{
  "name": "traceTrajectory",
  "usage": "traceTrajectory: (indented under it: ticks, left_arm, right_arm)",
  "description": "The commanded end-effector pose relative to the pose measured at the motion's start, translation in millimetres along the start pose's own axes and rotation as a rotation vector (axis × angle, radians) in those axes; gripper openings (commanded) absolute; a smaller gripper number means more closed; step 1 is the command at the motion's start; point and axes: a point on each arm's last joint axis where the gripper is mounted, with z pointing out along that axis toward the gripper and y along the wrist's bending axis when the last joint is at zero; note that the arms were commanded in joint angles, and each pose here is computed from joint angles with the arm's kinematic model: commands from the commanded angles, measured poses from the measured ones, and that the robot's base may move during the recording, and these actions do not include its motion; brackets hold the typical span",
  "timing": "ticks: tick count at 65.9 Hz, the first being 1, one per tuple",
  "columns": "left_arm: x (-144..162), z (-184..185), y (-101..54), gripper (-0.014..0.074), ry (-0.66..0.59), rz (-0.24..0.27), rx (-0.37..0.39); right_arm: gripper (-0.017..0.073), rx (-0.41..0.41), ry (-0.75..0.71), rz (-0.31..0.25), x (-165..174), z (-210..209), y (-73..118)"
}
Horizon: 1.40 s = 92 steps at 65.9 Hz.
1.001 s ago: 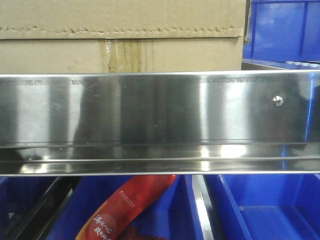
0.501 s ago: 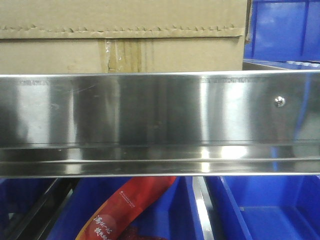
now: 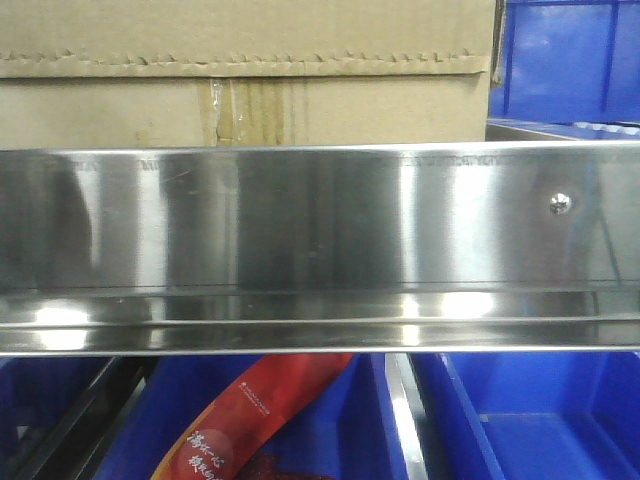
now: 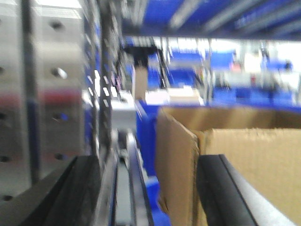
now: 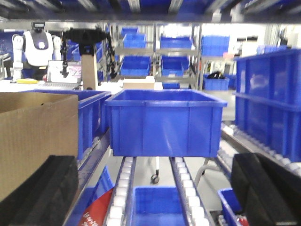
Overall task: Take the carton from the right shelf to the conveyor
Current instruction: 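Clamp the carton's side walls with both grippers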
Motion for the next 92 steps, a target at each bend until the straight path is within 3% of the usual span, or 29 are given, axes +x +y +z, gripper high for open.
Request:
traceTrajectory:
  ticks: [1,14,29,43,48,54,59,65,92]
  left_arm:
    - [-12,12,-1.6,0.0361,0.067,-0.007,0.02]
    - [-53,49,-9.1,0.0361,0.208,-0.005,0.09]
    - [-93,104,-23.6,0.0361,0.364,0.006,0.163]
    - [-106,160,-32.4,0.0361,0.559,-0.005,0.17]
    - [-110,178,-34.0,0.0361,0.607,-0.026,0.151]
    - [-109,203,-30.4,0.0361,0.663,-0.037,0.092]
    - [-104,220,-29.4,0.0361,0.722,-0.03,0.063]
    - [-94,241,-31.2,0.0361,0.77,-0.022,0.055]
    - [-38,304,-35.0,0.0361,0.894,0.024,0.021]
  right_arm:
    - [0.0549,-0.005,-0.015,0.011,-18,6,0.7]
    - [0.0549,-0.094,0.12,0.087,-62,35,9.9]
    - [0.0549,-0.298,0.245,0.069,-111,84,38.6]
    - [0.0549,-0.442,0.514,0.031,-128,146,78.2]
    - [0.0549,-0.424,0.592,0.045,-135,167,84.9]
    - [0.0549,-0.355,0.681,0.014,-140,192,91.0]
    - [0.0549,-0.314,0.68,-0.028,-144,212,99.4]
    - [0.0549,-0.312,0.66,-0.038,-145,232,109.9]
    - [0.0549,-0.301,0.857,-0.076,-61,314,143.9]
